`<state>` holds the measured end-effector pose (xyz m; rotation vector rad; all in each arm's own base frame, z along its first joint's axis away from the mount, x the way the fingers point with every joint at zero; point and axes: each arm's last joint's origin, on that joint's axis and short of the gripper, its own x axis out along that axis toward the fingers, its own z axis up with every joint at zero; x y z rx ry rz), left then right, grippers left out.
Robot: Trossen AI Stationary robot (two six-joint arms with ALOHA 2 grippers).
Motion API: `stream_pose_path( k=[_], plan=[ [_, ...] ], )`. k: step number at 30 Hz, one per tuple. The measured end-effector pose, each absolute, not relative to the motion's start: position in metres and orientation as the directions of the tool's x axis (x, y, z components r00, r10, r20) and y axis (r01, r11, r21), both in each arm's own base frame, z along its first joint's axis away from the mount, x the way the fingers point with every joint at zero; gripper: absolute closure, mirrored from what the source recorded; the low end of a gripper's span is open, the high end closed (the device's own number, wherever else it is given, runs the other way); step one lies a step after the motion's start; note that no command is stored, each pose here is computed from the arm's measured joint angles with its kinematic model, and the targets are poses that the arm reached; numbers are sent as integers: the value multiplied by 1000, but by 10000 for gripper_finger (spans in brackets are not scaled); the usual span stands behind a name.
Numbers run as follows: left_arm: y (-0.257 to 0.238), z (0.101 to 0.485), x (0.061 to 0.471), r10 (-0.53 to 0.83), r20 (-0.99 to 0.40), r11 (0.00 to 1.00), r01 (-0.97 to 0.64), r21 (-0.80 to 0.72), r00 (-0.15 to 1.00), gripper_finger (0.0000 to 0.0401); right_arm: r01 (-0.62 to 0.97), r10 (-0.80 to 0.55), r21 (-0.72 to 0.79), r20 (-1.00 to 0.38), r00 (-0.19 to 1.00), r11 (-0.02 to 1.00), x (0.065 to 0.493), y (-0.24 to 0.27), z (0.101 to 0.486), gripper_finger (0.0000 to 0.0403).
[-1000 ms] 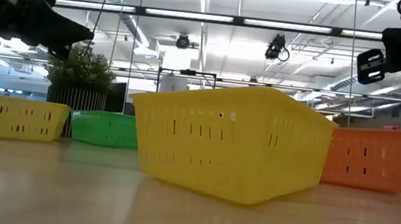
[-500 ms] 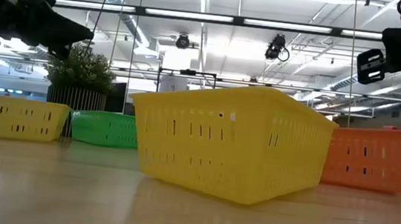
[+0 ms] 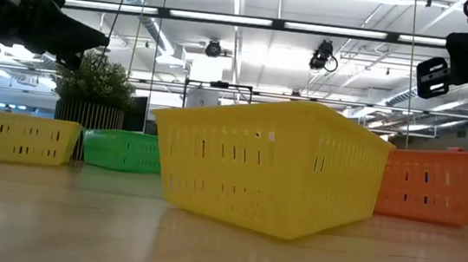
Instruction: Stack baskets by color
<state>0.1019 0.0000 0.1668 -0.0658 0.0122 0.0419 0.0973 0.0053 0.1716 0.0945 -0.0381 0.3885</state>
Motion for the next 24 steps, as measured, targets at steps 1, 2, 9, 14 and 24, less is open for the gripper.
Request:
stream_pose_path(
  k=[1,2,9,14,24],
  plan=[
    [0,167,102,41,-13,997,-42,-65,999,374,-380,376,85,55,925,921,97,5,172,389],
    [0,167,102,41,-13,997,-42,-66,999,372,-380,376,84,55,925,921,97,5,172,389],
    [0,167,102,41,-13,997,-42,-66,999,365,-380,376,85,55,925,921,97,5,172,389],
    [0,167,102,42,-14,997,-42,-66,999,372,-380,376,85,55,925,921,97,5,172,389],
    [0,167,102,42,-13,997,-42,-65,999,370,-349,343,83,82,936,933,97,4,174,389]
  ],
)
